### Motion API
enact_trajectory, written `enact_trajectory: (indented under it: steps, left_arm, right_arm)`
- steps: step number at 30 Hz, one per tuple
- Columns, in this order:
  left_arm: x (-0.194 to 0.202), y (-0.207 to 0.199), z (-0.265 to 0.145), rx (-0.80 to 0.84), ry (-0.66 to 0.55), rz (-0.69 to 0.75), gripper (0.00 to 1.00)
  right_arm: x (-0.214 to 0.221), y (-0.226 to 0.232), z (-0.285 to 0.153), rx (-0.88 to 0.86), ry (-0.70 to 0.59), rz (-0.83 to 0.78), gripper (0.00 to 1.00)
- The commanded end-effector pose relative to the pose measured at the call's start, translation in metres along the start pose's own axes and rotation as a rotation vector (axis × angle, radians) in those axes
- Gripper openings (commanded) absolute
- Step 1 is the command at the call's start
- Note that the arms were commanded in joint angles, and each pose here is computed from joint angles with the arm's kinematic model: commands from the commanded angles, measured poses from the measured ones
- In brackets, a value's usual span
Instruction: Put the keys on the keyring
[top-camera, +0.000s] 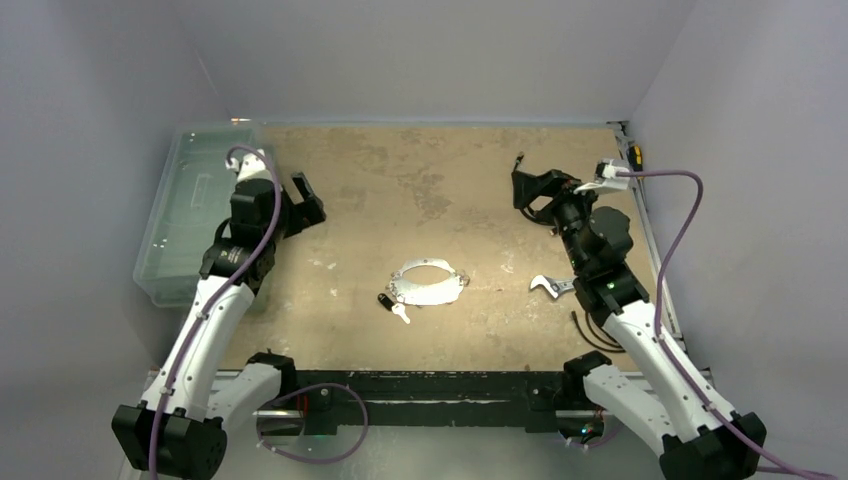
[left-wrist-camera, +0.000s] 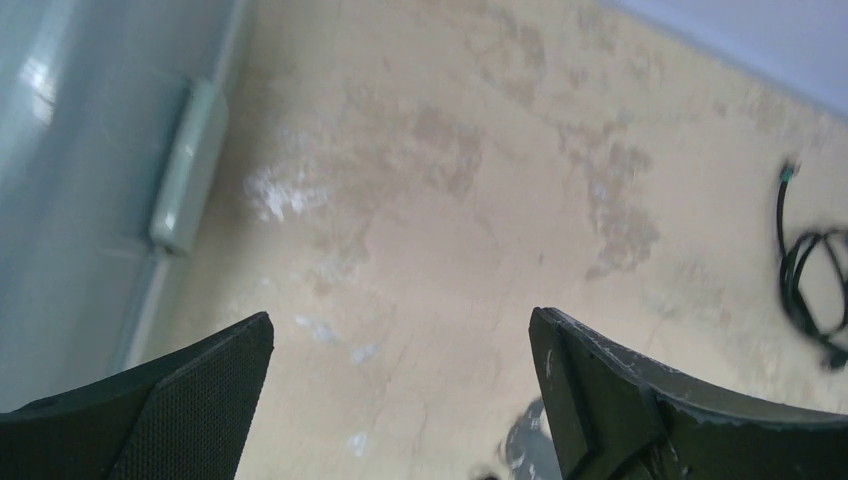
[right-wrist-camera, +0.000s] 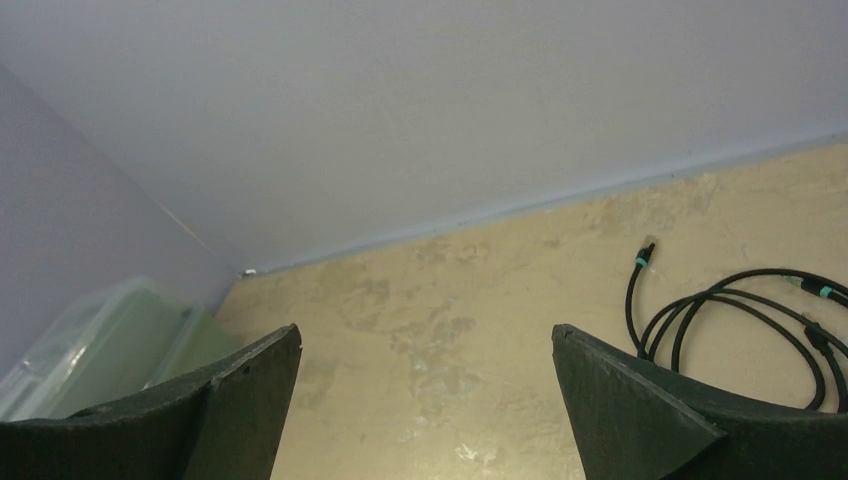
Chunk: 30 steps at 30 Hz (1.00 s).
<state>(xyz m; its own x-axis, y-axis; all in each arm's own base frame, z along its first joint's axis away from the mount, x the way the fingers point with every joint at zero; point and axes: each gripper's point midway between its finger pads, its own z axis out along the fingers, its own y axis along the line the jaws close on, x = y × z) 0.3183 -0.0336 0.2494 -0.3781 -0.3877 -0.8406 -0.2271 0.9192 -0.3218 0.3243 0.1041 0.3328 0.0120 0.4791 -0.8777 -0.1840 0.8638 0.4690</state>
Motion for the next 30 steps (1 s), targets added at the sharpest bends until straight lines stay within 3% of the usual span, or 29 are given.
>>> enact_trajectory:
  steps: [1, 10, 18, 21, 26, 30]
  left_arm:
    - [0.05, -0.013, -0.01, 0.175, 0.13, 0.093, 0.99]
    - [0.059, -0.034, -0.044, 0.291, 0.119, 0.285, 0.95]
    - [0.078, -0.049, -0.037, 0.378, 0.177, 0.284, 0.86]
    - [0.079, -0.051, -0.039, 0.391, 0.178, 0.284, 0.85]
    - [0.074, -0.045, -0.041, 0.361, 0.152, 0.277, 0.84]
    - [0.074, -0.044, -0.041, 0.346, 0.151, 0.278, 0.83]
  right_arm:
    - [0.022, 0.003, 0.008, -0.023, 0.103, -0.032, 0.99]
    - [0.055, 0.018, 0.019, -0.047, 0.321, -0.073, 0.99]
    - [0.117, 0.054, 0.032, 0.078, 0.498, 0.036, 0.98]
    - [0.153, 0.077, 0.029, 0.114, 0.573, 0.047, 0.87]
    - [0.209, 0.113, 0.018, 0.147, 0.654, -0.009, 0.97]
    - [0.249, 0.133, 0.005, 0.177, 0.704, 0.054, 0.93]
